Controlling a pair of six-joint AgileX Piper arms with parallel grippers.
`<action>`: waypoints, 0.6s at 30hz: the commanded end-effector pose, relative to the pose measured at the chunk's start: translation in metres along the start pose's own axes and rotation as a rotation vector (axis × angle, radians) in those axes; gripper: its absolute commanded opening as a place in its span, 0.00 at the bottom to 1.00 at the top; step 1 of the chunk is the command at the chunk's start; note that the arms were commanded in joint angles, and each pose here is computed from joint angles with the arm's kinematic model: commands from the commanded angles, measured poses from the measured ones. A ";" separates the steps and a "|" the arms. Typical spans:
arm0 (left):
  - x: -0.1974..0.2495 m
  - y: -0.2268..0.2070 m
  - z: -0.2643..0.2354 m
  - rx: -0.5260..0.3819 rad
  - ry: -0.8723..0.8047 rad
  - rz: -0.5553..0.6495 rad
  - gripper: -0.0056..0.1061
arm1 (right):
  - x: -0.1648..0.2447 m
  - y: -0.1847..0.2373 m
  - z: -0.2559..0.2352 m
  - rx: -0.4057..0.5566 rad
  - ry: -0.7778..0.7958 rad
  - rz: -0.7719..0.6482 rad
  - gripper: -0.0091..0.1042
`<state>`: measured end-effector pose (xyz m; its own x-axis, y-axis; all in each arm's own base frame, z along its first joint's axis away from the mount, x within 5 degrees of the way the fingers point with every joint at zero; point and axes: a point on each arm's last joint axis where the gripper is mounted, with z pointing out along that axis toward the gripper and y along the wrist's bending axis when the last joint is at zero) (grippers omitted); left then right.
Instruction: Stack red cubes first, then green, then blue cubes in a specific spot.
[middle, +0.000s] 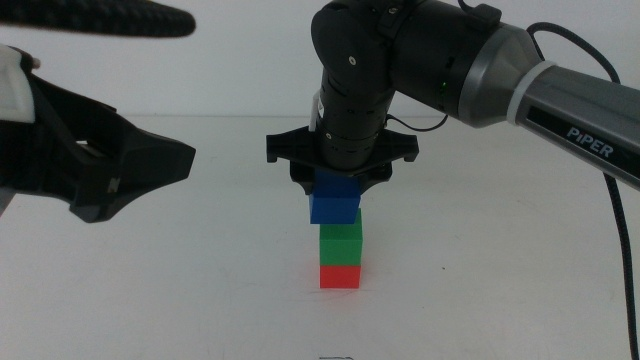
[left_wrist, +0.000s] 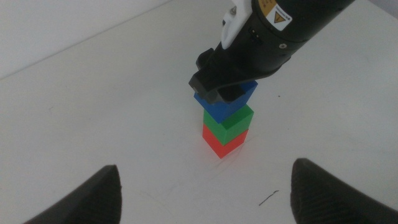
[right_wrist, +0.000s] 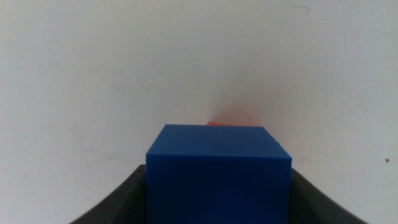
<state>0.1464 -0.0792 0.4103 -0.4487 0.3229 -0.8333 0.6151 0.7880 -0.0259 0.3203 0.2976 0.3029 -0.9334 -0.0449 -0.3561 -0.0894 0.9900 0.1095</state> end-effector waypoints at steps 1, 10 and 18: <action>-0.011 -0.001 -0.007 -0.004 -0.090 -0.012 0.88 | -0.003 -0.008 -0.035 0.007 -0.045 0.016 0.07; -0.011 -0.001 -0.007 -0.004 -0.090 -0.012 0.88 | -0.004 -0.007 -0.029 0.032 -0.048 0.051 0.07; -0.011 -0.001 -0.007 -0.004 -0.090 -0.012 0.88 | 0.003 -0.008 -0.019 0.071 -0.029 0.060 0.07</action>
<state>0.1464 -0.0792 0.4103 -0.4487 0.3229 -0.8333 0.6151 0.7880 -0.0259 0.3221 0.2981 0.2864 -0.9398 0.0093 -0.3416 -0.0173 0.9971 0.0746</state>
